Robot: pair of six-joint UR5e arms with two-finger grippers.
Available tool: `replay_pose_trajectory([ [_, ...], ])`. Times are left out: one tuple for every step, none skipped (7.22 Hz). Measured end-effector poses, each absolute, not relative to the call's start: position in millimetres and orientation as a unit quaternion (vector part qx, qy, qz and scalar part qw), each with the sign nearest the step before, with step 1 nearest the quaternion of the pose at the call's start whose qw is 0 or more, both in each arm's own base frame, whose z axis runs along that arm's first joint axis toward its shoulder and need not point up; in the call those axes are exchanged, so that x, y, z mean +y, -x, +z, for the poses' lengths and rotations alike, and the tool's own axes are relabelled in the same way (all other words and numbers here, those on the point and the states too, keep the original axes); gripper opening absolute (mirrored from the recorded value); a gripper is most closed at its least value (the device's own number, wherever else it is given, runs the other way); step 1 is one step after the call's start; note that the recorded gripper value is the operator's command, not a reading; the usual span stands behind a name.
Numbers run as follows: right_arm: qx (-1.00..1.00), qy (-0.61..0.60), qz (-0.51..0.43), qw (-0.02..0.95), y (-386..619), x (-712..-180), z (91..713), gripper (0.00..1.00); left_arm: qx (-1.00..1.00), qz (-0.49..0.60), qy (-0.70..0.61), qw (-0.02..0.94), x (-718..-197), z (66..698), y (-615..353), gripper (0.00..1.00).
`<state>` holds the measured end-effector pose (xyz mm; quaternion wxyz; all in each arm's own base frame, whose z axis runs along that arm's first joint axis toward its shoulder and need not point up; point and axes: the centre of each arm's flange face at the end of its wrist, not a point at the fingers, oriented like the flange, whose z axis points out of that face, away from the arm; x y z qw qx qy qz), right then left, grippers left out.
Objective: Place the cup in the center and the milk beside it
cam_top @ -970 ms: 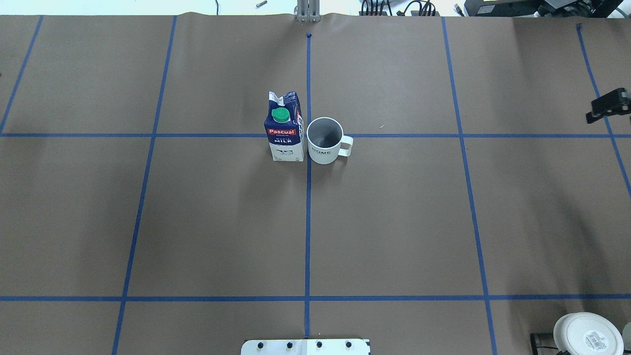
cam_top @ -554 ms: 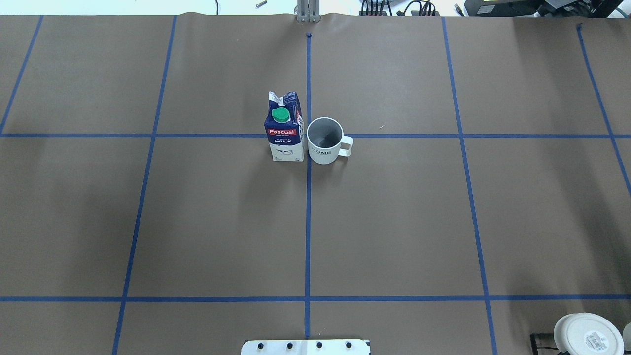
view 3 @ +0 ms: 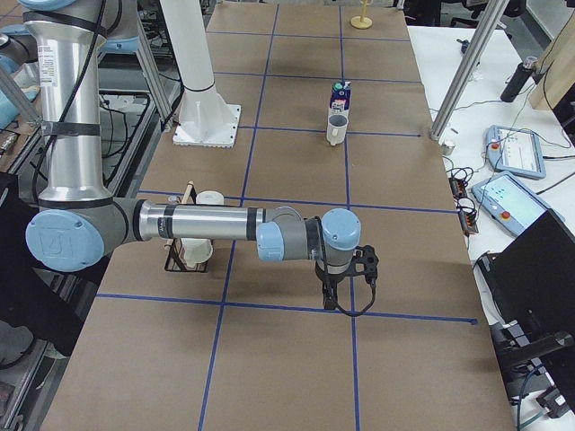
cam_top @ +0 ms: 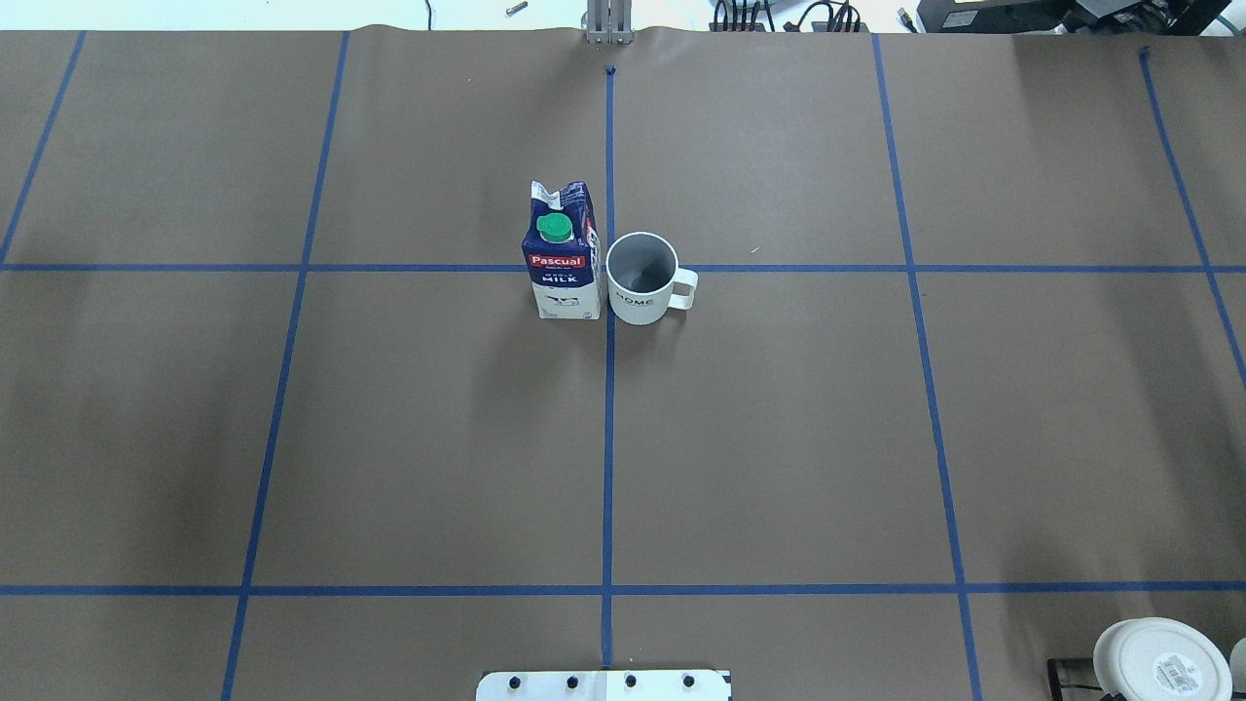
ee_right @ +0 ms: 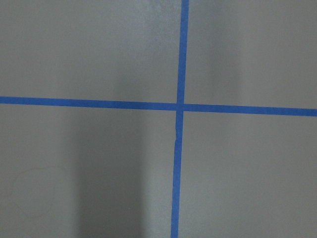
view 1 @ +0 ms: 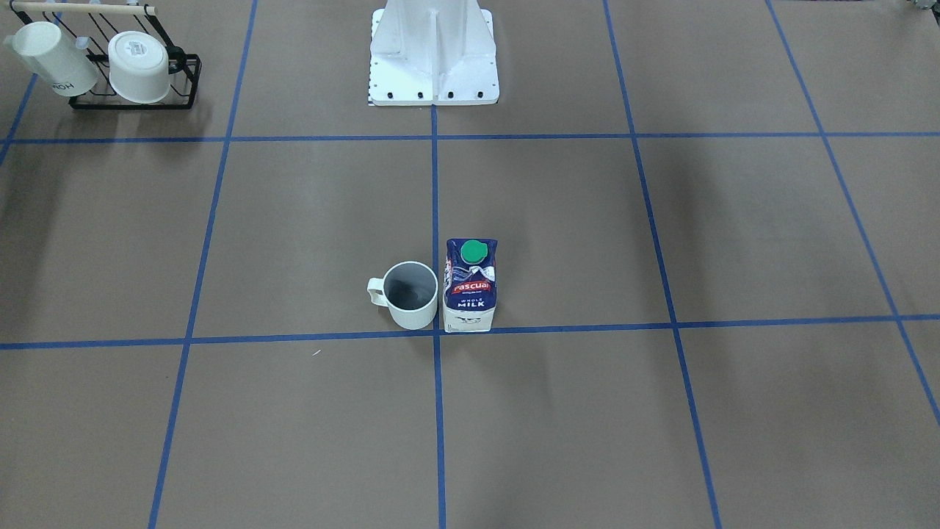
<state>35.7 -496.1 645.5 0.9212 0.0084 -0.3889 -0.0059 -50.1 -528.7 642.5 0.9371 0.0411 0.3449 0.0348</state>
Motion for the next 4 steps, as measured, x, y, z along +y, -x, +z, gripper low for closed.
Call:
replay_pose_trajectory([
  [-0.391,-0.004,0.001,0.92,-41,-496,641,1.0,0.357,0.021,-0.035,0.933,-514,654,62,0.98],
  [-0.393,-0.004,0.004,0.92,-44,-497,637,1.0,0.362,0.009,-0.036,0.932,-507,655,72,0.98],
  [-0.393,-0.002,0.005,0.92,-45,-497,632,1.0,0.363,0.003,-0.038,0.931,-503,653,77,0.98],
  [-0.392,0.005,0.008,0.92,-45,-498,623,1.0,0.363,0.0,-0.041,0.931,-502,649,79,0.98],
])
